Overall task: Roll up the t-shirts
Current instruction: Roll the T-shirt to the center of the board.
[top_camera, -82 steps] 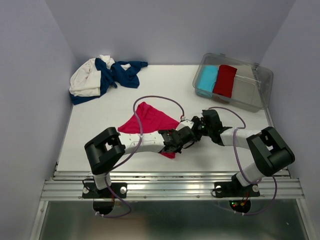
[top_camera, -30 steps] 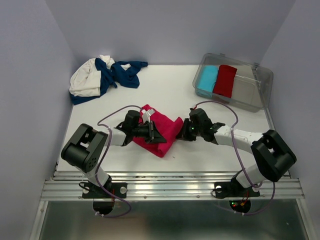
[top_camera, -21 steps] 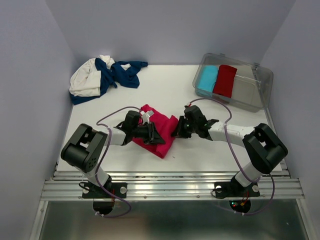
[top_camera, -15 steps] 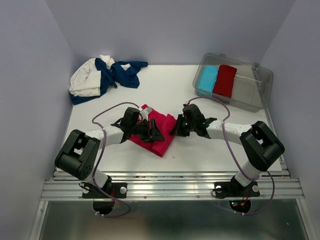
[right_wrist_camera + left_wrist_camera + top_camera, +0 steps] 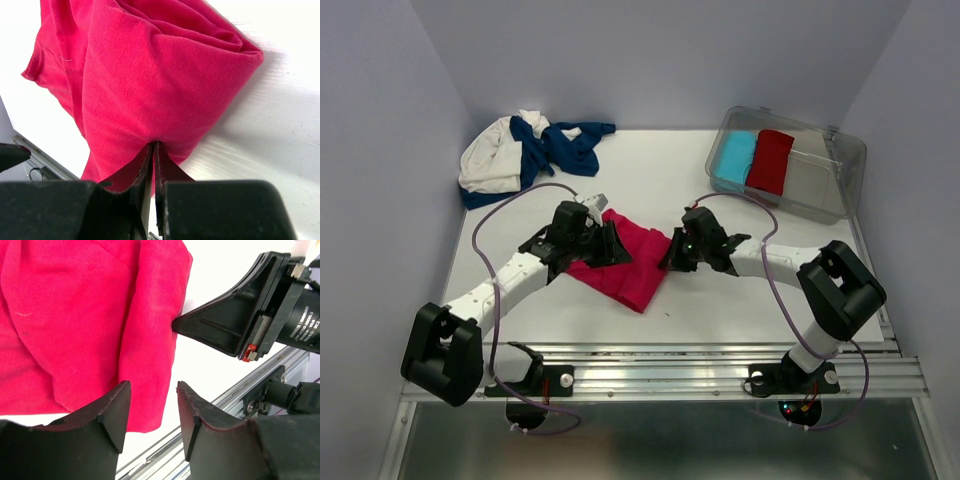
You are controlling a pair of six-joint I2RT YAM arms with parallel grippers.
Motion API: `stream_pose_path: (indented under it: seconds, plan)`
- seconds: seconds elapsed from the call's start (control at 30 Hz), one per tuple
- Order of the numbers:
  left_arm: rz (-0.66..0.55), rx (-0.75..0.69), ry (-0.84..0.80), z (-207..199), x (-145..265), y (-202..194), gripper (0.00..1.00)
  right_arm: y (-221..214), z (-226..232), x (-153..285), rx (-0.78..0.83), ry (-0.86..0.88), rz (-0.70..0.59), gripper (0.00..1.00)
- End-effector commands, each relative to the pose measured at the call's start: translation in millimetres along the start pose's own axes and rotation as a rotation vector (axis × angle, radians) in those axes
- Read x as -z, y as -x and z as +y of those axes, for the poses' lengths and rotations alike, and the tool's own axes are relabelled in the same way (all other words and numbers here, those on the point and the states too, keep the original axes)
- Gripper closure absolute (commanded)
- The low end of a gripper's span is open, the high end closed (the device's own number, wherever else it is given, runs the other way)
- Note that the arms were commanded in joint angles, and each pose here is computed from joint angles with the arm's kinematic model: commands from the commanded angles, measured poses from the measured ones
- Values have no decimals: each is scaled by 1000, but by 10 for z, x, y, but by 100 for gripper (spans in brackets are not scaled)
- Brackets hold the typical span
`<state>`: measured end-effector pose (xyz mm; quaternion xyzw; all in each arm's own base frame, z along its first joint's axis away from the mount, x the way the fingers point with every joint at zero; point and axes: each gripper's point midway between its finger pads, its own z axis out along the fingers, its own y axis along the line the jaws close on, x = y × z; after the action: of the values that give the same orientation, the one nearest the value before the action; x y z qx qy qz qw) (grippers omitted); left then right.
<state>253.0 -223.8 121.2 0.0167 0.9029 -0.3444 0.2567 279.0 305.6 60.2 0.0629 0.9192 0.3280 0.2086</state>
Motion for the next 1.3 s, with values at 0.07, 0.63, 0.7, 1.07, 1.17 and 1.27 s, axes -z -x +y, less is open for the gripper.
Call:
stream_pose_path:
  seconds: [0.07,0.63,0.7,1.07,1.17,1.27]
  plan:
    - [-7,-17,0,-34,37,-50,42,251,279,187,39,38,-87,90]
    - [29,-99,-62,-422,-128,-80,90,367,255,283,54,3,-146,85]
    - [47,-70,-64,-361,-162,-184,99,416,339,229,76,18,-138,85]
    - [24,-29,15,-141,-288,-210,100,621,552,-50,165,22,-80,85]
    - [30,-29,29,-95,-321,-224,100,631,567,-173,164,23,-62,85]
    - [48,-21,52,6,-391,-281,100,688,474,-271,162,-32,-75,85]
